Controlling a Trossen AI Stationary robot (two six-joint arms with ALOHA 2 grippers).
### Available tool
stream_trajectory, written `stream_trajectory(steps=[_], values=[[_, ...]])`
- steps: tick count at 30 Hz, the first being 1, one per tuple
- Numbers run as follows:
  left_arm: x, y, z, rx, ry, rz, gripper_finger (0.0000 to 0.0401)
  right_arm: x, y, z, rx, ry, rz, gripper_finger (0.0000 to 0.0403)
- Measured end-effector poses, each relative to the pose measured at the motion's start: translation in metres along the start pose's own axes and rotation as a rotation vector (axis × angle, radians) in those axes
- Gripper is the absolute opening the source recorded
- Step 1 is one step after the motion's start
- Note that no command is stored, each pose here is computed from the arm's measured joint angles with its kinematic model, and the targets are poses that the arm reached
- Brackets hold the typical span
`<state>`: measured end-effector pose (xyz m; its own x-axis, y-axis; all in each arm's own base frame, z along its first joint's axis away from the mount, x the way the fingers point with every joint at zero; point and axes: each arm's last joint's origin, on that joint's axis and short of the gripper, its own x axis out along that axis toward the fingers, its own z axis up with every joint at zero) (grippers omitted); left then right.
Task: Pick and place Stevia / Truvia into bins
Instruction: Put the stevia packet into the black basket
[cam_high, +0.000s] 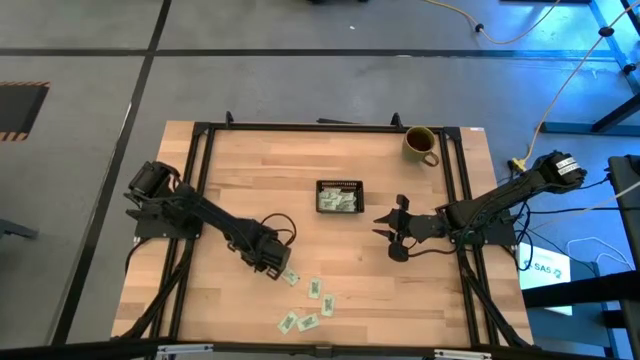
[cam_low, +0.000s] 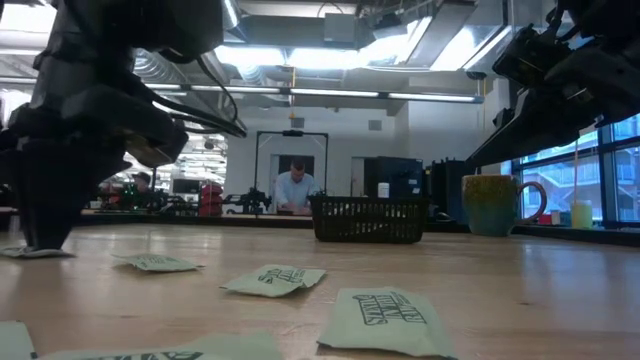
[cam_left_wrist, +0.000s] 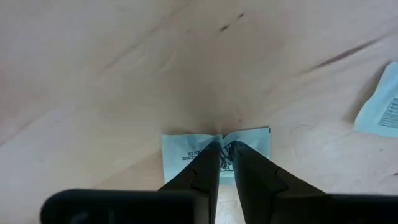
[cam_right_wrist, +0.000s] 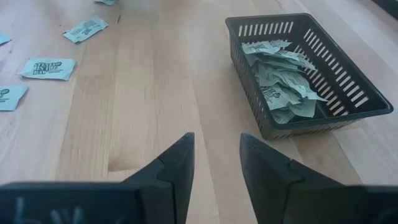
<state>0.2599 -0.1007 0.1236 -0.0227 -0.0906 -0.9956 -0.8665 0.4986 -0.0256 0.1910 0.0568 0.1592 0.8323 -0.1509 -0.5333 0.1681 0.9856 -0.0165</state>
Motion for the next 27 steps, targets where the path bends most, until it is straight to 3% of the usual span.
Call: stream_trajectory(steps=[10,15,22,27], values=[[0.0,0.0,0.001,0.006,-0.014,0.007,0.0006,0.0,0.0,0.0,0.0,0.0,0.0,0.0131],[-0.005,-0.004,0.001,0.149,-0.02,-0.006,0.0004,0.0,0.0,0.0,0.003,0.0,0.0,0.0131],[-0.046,-0.027,0.016,0.364,-0.292,-0.118,0.0003,0.0,0.0,0.0,0.026,0.0,0.0,0.0131],[-0.07,-0.05,0.041,0.543,-0.588,-0.227,0.0003,0.0,0.0,0.0,0.029,-0.004,0.001,0.0131]])
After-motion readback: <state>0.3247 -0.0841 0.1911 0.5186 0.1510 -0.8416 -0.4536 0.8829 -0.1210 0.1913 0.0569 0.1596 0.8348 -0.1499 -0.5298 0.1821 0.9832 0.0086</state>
